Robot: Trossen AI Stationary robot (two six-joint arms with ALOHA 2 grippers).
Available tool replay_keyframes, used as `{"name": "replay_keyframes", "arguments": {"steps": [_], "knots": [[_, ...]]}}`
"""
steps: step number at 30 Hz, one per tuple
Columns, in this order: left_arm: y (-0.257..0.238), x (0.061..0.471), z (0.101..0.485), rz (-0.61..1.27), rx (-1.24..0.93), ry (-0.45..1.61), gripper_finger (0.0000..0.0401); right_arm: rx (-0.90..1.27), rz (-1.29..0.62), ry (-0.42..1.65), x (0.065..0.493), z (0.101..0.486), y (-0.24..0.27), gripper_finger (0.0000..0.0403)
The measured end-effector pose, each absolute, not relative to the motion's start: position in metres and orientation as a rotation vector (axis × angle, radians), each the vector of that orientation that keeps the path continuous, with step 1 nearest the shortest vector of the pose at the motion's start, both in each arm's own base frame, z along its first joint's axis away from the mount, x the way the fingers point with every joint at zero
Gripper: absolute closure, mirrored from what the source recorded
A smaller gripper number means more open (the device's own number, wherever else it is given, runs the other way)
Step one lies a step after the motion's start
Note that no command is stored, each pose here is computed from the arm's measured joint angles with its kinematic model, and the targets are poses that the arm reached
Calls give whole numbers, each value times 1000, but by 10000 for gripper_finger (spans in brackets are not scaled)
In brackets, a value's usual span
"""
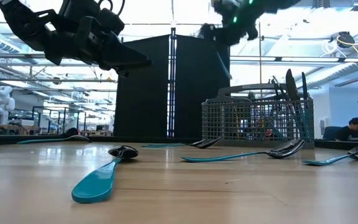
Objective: Sort silverware
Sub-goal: Put the blue spoon into the left of the blue utensil organizer
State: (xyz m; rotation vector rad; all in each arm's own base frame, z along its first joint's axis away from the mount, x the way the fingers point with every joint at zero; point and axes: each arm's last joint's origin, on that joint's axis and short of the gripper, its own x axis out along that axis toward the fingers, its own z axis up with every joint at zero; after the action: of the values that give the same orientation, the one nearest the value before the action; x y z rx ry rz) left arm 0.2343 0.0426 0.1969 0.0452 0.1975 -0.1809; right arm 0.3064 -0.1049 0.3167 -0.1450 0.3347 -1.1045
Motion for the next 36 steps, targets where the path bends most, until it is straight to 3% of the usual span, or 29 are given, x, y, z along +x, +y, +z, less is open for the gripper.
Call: {"name": "replay_keyframes", "arguments": {"steps": [12,28,36], "knots": [[42,233,191,-187,48,260,290,-170,-1377,445,319,265,-166,403],[42,232,187,-177,38,300,290,-52,-1509,401,321,213,-143,401],[42,232,187,-177,37,300,290,-44,-1519,475,315,204,-140,359]]}}
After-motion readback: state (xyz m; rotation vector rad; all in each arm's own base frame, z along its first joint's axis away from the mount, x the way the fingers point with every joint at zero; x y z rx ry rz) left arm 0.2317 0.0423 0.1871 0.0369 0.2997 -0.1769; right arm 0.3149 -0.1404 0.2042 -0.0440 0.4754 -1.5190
